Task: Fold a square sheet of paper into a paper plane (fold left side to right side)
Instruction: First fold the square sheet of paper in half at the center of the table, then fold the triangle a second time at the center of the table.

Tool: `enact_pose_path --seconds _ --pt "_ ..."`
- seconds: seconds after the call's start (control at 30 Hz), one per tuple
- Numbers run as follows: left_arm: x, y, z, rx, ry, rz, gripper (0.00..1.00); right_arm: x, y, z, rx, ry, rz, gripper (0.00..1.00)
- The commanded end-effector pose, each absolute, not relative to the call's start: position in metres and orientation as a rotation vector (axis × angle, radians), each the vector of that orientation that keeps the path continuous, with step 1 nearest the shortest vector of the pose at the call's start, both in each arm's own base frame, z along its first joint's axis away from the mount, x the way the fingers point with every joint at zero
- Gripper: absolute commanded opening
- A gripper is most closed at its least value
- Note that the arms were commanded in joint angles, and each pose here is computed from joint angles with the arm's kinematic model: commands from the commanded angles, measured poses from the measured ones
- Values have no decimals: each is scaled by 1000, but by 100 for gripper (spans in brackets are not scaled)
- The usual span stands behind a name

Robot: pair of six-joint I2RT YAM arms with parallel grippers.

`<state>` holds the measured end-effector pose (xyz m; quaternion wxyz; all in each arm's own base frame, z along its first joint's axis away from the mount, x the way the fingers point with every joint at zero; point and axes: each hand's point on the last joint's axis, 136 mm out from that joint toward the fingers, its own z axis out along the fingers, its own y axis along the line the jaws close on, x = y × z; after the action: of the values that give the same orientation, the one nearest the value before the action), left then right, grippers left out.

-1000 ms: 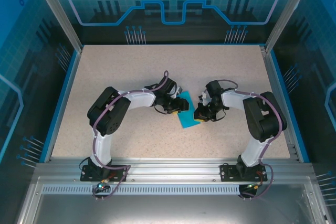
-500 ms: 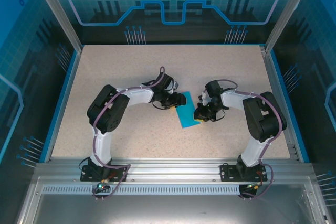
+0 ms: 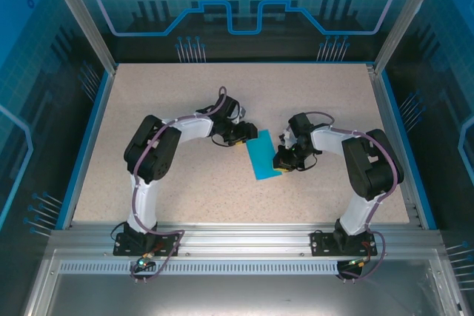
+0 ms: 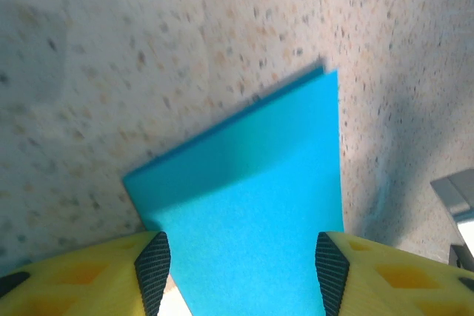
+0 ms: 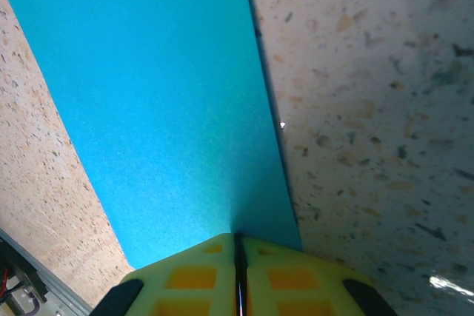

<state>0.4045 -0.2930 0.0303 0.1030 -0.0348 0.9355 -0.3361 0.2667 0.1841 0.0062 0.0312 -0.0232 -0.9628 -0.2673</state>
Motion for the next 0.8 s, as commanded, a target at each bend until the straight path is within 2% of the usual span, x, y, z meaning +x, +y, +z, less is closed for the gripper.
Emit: enact_pose_path --seconds 0.0,0.2,0.37,0.47,0.6,0.77 --pt "425 -261 4 -153 2790 -806 60 223 156 -36 -89 -2888 -491 10" --pt "437 -260 3 -154 2782 -791 60 225 161 -33 -82 -2895 -519 10" --pt "439 -257 26 -135 2738 -801 60 246 184 -9 -35 -2946 -747 13" --pt "435 -247 51 -124 2687 -792 61 268 197 24 35 -3024 -886 26" --pt "420 -236 83 -118 2622 -792 61 286 191 60 116 -3143 -910 43" --pt "384 -247 98 -108 2610 -926 61 299 175 71 176 -3199 -870 58"
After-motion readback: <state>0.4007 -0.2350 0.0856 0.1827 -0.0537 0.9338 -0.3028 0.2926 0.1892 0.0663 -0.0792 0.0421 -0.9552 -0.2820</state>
